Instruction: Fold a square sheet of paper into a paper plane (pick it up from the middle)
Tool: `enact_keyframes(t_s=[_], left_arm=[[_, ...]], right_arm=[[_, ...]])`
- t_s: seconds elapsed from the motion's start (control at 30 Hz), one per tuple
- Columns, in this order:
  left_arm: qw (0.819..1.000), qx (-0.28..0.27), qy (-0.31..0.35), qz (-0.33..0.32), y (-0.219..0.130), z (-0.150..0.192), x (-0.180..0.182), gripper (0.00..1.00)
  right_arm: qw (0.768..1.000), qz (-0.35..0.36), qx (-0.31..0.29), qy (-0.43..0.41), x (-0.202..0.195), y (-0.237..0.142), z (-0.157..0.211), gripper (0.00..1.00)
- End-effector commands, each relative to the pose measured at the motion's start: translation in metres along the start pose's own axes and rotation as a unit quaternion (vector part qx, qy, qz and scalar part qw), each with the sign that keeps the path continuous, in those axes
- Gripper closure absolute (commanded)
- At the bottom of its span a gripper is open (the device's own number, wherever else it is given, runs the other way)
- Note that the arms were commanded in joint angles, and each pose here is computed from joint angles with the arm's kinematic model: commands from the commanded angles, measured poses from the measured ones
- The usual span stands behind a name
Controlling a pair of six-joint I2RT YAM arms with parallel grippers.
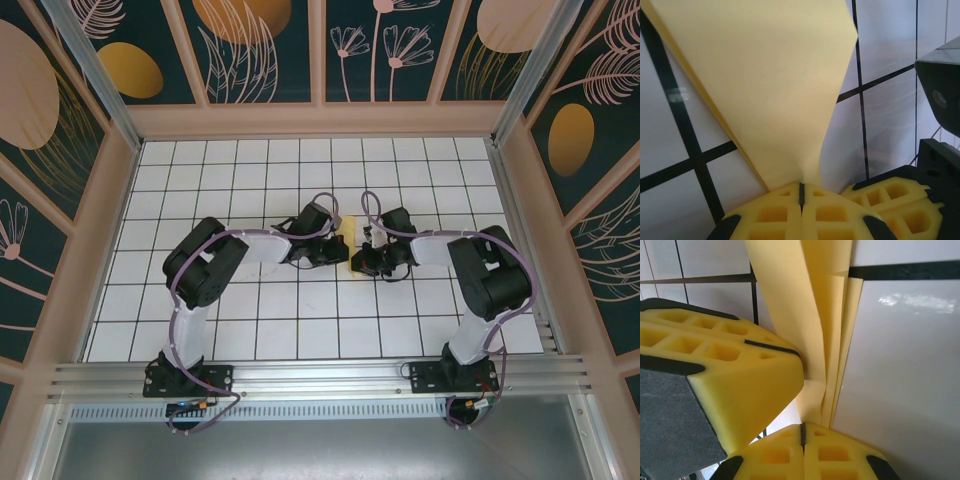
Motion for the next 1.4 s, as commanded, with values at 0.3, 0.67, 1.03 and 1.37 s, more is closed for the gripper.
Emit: enact_keyframes(t_s=[0.3, 0.67, 1.03, 1.37], left_arm=[[0.986, -0.078, 0.139, -0.046, -0.006, -0.055, -0.009, 0.94], [0.985, -0.086, 0.145, -0.045, -0.003, -0.073, 0.008, 0.93], [0.985, -0.101, 0.126, -0.054, 0.001, -0.09, 0.028, 0.93], [0.984, -0.117, 0.11, -0.074, -0.003, -0.115, 0.031, 0.91]], right_arm=[[0.989, 0.088, 0.092, 0.069, -0.049, 0.012, 0.064, 1.0], [0.99, 0.09, 0.091, 0.067, -0.049, 0.011, 0.064, 1.0], [0.988, 0.092, 0.1, 0.074, -0.052, 0.012, 0.072, 1.0], [0.987, 0.093, 0.102, 0.079, -0.053, 0.011, 0.077, 1.0]])
Point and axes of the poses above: each hand's point on the last joint's axis, 136 mm out from that joint toward the fingers, its own y axis out along the fingers, its own x axis along the line the jaws close on, z = x × y, the point moved 3 cm from there along -y, back along the fingers, and after that the axes turned 8 degrees about -y, right-handed, at the moved point
